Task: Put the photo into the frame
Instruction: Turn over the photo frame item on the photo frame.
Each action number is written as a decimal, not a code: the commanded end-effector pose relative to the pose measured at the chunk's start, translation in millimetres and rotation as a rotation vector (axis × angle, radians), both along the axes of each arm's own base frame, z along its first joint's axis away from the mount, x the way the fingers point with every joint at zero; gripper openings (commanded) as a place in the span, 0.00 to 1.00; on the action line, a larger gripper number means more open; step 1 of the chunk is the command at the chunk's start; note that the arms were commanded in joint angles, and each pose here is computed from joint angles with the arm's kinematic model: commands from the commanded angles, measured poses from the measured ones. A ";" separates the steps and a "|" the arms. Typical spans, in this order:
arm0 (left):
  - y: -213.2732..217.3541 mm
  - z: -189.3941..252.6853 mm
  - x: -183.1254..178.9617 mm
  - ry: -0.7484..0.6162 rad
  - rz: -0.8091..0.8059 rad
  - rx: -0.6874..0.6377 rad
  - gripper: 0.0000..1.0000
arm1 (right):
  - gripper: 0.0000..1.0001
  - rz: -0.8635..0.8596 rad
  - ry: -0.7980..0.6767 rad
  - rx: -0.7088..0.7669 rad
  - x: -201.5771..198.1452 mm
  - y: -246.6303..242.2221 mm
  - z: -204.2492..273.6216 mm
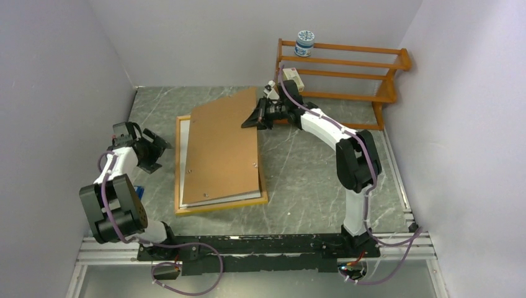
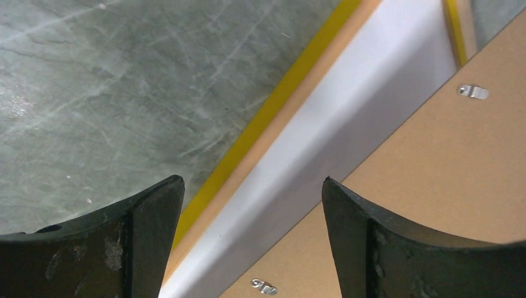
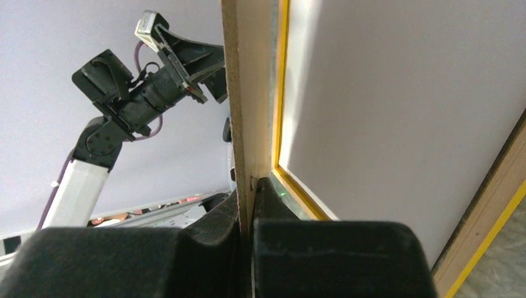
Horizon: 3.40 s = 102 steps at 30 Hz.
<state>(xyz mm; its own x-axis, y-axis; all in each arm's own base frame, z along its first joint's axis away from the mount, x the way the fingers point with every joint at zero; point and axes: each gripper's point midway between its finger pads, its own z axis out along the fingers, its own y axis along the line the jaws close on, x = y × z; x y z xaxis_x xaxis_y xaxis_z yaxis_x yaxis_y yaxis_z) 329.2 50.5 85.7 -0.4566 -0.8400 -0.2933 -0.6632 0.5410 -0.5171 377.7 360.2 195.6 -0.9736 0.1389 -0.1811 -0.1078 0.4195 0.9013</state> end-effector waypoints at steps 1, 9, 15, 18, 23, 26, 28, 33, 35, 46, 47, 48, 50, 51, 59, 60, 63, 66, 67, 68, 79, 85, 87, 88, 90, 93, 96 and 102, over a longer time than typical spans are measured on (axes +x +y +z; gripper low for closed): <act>12.1 -13.3 3.6 0.017 0.033 0.041 0.85 | 0.00 0.066 -0.020 0.057 5.2 13.4 25.0; -3.3 -36.9 6.4 0.020 -0.032 -0.037 0.67 | 0.00 0.101 -0.010 0.047 15.1 31.4 11.4; -16.6 -43.2 10.9 -0.015 -0.074 -0.104 0.54 | 0.00 0.117 0.013 0.038 22.5 36.6 -2.4; -20.1 -42.5 13.1 -0.028 -0.088 -0.124 0.51 | 0.00 0.128 0.031 0.042 23.3 38.7 -11.4; -22.8 -39.3 15.6 -0.040 -0.100 -0.137 0.49 | 0.00 0.139 0.054 0.049 23.0 40.4 -22.3; -25.3 -39.0 15.8 -0.046 -0.107 -0.149 0.49 | 0.04 0.144 0.071 0.054 21.4 41.7 -28.5; -26.5 -39.3 16.0 -0.048 -0.111 -0.155 0.48 | 0.05 0.150 0.077 0.061 21.0 42.5 -30.6; -26.2 -41.4 16.0 -0.045 -0.110 -0.157 0.48 | 0.00 0.167 0.090 0.063 19.6 43.0 -36.0; -26.4 -42.3 16.3 -0.044 -0.113 -0.157 0.48 | 0.00 0.166 0.089 0.066 19.5 41.8 -35.6; -35.5 -40.7 20.3 -0.051 -0.161 -0.143 0.54 | 0.00 0.176 0.094 0.119 15.9 38.5 -22.9; -36.2 -40.4 20.0 -0.050 -0.162 -0.144 0.54 | 0.00 0.173 0.098 0.114 16.1 37.9 -25.0; -36.7 -39.6 20.2 -0.052 -0.164 -0.143 0.54 | 0.00 0.172 0.103 0.112 16.2 37.9 -27.1; -36.7 -38.9 19.8 -0.051 -0.164 -0.138 0.54 | 0.00 0.172 0.114 0.111 16.5 38.9 -31.5; -36.2 -38.6 19.5 -0.049 -0.164 -0.134 0.53 | 0.00 0.171 0.115 0.110 17.0 39.6 -33.4; -37.9 -39.0 18.7 -0.043 -0.173 -0.130 0.51 | 0.07 0.154 0.107 0.036 28.7 40.7 -52.7; -38.0 -38.7 19.1 -0.044 -0.173 -0.130 0.51 | 0.10 0.152 0.106 0.029 30.0 40.6 -54.9; -39.5 -39.1 18.9 -0.043 -0.179 -0.133 0.50 | 0.17 0.147 0.107 0.004 32.7 40.0 -63.0; -39.0 -38.9 18.2 -0.039 -0.176 -0.129 0.51 | 0.27 0.133 0.099 -0.035 34.5 37.1 -69.6; -38.9 -38.5 18.4 -0.040 -0.176 -0.127 0.51 | 0.30 0.125 0.090 -0.051 35.5 35.2 -70.8; -39.1 -38.3 18.0 -0.038 -0.176 -0.127 0.51 | 0.33 0.118 0.082 -0.066 36.2 33.5 -71.3; -39.0 -30.2 17.2 -0.031 -0.159 -0.132 0.57 | 0.70 0.060 -0.015 -0.272 43.4 16.2 -84.6; -36.3 -26.8 15.8 -0.009 -0.150 -0.116 0.64 | 0.73 0.034 -0.069 -0.426 47.6 5.6 -92.8; -35.5 -27.3 14.7 -0.002 -0.146 -0.111 0.68 | 0.73 0.014 -0.077 -0.477 49.2 -1.6 -97.0; -35.8 -27.3 14.5 -0.001 -0.147 -0.110 0.69 | 0.74 0.012 -0.081 -0.494 48.2 -4.4 -98.3; -35.6 -27.8 14.3 0.003 -0.150 -0.108 0.74 | 0.75 0.000 -0.083 -0.540 46.7 -13.3 -101.1; -35.4 -30.3 12.8 0.018 -0.158 -0.102 0.80 | 0.78 -0.044 -0.105 -0.638 48.0 -35.0 -108.1; -37.2 -31.0 12.4 0.022 -0.167 -0.102 0.83 | 0.79 -0.091 -0.140 -0.710 48.0 -54.5 -103.0; -44.0 -26.6 14.4 0.013 -0.188 -0.104 0.84 | 0.81 -0.149 -0.216 -0.756 42.2 -77.9 -88.5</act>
<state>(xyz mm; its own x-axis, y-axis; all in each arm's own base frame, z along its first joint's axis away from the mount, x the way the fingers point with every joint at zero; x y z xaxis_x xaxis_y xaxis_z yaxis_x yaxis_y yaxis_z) 331.8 6.7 39.3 -0.6026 -0.7844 -0.1472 -0.6087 0.5710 -0.5509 410.2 304.7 72.3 -0.9439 0.0181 -0.3297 -0.1218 0.9090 0.3987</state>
